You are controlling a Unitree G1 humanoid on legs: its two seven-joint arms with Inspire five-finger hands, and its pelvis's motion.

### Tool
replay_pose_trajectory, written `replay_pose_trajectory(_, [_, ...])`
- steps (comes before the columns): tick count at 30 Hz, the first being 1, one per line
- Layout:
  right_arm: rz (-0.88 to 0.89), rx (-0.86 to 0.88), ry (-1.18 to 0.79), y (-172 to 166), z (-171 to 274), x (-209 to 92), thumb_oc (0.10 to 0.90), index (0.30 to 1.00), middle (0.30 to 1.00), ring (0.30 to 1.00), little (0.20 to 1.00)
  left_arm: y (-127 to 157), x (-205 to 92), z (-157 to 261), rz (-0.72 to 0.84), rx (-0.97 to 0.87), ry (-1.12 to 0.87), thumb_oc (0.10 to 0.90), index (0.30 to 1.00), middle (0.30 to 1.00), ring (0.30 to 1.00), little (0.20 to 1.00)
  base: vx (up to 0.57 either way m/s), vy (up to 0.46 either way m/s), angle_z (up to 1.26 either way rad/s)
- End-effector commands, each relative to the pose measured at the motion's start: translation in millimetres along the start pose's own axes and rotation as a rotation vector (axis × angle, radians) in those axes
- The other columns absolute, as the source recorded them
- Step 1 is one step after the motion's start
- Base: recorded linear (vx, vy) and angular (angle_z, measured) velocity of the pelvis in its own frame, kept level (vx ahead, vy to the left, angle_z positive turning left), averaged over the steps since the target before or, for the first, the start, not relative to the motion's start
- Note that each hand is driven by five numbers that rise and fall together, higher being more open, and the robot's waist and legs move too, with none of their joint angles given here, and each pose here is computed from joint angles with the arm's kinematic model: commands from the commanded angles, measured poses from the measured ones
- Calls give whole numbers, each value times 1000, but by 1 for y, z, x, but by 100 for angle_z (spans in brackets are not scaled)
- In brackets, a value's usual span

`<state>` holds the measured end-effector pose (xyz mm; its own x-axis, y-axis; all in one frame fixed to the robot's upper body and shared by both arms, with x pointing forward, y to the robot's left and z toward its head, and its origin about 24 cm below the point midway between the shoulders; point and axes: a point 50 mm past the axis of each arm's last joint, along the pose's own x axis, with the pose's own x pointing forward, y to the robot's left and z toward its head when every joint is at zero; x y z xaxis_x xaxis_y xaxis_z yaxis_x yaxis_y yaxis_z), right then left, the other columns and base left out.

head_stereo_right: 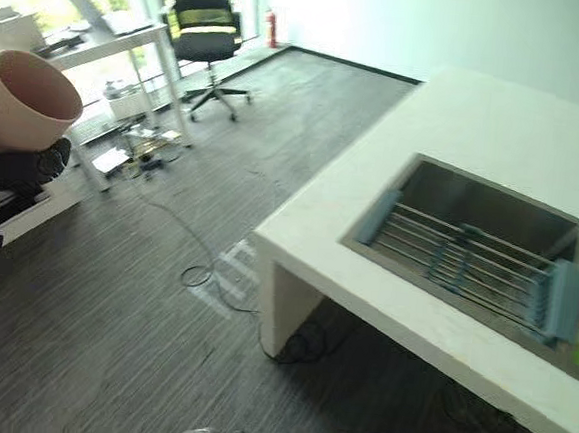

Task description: Place the dishes in the dishwasher.

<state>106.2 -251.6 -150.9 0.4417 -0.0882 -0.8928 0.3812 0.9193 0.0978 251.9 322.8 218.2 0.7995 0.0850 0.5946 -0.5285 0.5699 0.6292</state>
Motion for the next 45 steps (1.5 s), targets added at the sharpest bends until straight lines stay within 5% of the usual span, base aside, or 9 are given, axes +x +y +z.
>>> replay_pose_trajectory(1, [39,0,-76,3,20,1,800,900,900,900,900,37,33,60,156,-8,-324,400,300,300,300,300,26,112,106])
replay_pose_trajectory(6, [68,-51,-99,12,28,3,800,900,900,900,900,29,44,73,111,0,-382,400,300,300,300,300,31,46,130])
replay_pose_trajectory(27, [-71,-3,56,-44,5,-12,800,900,900,900,900,21,61,93,13,14,-424,400,300,300,300,300,335,-14,32])
replay_pose_trajectory(39, [-94,84,26,-33,2,-8,800,900,900,900,900,8,42,80,6,46,-405,400,300,300,300,300,248,365,-64])
replay_pose_trajectory(45, [-29,-19,19,-18,0,-4,800,900,900,900,900,13,41,69,28,89,-334,400,300,300,300,300,216,205,-2])
